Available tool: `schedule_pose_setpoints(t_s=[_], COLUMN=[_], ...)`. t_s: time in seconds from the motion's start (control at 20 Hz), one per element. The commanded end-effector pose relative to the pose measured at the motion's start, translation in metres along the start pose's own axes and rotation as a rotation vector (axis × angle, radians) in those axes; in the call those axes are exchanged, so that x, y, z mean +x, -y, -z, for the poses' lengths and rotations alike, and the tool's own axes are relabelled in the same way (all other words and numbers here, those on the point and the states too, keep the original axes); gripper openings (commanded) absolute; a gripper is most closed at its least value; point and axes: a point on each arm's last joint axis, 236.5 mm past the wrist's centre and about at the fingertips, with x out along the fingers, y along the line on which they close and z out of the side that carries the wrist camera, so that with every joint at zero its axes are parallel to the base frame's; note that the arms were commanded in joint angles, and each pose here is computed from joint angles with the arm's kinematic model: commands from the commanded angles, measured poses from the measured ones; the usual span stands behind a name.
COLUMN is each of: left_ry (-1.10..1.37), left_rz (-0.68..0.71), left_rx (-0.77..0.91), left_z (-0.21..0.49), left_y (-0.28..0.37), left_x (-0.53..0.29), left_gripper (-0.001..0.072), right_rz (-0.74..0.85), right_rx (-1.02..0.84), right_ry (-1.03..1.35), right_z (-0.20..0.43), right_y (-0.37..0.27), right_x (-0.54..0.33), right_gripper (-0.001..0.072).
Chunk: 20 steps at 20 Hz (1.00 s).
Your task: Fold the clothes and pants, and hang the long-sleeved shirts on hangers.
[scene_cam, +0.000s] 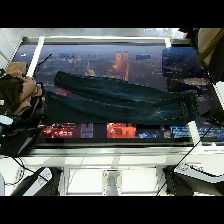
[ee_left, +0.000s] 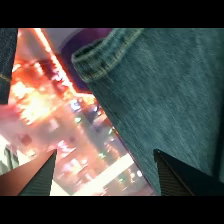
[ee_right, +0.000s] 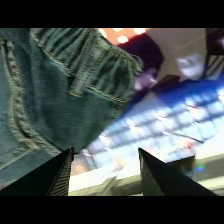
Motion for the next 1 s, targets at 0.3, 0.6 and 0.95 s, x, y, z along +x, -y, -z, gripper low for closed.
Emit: schedule_pose_setpoints(t_s=[0.3,0.6,0.95], left_ry=[0.016,0.059,0.155], left_rz=[0.103,0.099,0.197], left_rx=[-0.071,-0.036,0.138], left_z=[-0.02,-0.033,-0.07], left_y=[0.014,0.014,0.07], left_x=[0.04,0.043,-0.007], left_gripper=[0.0481,0.0015,0.0012], right_rz=[-0.102,-0.128,-0.092], right_rx=[0.023,0.028,0.005], right_ry=[0.006,0.02,-0.057], right_z=[-0.001,-0.004,0.032], right_y=[-0.024,-0.031,-0.017], right_x=[-0.001,-0.003,0.02], right_gripper=[0.0454,0.0454,0.0455])
